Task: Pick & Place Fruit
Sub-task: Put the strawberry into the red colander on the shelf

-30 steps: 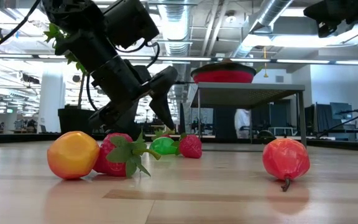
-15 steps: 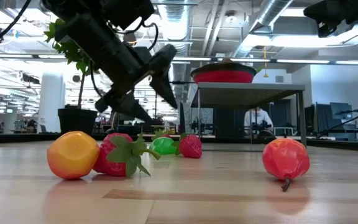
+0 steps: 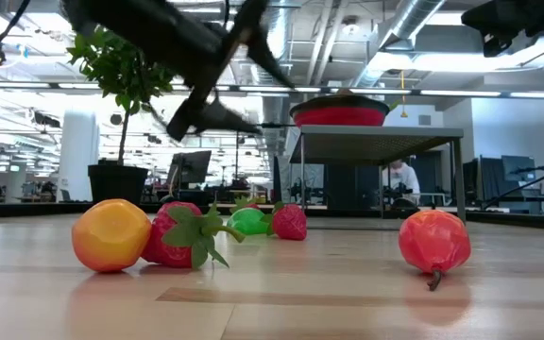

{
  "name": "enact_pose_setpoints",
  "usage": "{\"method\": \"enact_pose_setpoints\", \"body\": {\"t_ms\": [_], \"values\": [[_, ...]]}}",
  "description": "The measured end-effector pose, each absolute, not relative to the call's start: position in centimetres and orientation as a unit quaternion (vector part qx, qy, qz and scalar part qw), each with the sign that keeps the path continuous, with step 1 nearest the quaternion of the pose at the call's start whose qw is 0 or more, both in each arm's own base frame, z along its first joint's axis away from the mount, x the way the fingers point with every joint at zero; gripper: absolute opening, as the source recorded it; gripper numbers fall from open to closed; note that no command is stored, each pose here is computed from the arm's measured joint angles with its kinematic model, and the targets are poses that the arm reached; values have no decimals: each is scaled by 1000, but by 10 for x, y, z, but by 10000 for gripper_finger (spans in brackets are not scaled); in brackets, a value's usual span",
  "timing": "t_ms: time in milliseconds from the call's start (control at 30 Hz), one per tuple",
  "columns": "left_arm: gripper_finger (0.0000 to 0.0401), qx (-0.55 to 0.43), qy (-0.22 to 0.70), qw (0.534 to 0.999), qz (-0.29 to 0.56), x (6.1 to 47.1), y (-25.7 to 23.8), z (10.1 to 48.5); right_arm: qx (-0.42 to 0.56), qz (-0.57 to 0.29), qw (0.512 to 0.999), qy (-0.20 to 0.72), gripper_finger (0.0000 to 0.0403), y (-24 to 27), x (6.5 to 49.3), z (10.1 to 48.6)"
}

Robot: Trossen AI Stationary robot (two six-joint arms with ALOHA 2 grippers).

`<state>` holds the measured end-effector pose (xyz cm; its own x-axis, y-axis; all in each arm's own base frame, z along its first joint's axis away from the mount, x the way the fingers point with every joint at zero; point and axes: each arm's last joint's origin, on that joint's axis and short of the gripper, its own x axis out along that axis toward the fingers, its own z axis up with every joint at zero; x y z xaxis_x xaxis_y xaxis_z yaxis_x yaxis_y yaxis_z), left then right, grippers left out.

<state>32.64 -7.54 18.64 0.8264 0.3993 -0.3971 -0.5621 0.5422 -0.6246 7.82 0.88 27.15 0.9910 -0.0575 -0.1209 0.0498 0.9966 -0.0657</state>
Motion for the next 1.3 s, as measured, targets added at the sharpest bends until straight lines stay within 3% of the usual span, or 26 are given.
{"method": "enact_pose_setpoints", "body": {"t_ms": [133,433,600,833,1300], "values": [[303,-376,70,893,239,326,-95,196,-32,-27,997,63,1,9,78,271],[303,-365,8,888,281,326,-109,210,-32,-27,997,67,1,9,78,270],[303,-361,19,888,284,344,-116,198,-30,-27,997,71,1,9,78,270],[303,-354,101,890,268,365,-116,174,-33,-27,996,77,1,9,78,268],[303,-279,247,837,400,334,-56,175,-32,-27,996,79,1,9,78,268]]}}
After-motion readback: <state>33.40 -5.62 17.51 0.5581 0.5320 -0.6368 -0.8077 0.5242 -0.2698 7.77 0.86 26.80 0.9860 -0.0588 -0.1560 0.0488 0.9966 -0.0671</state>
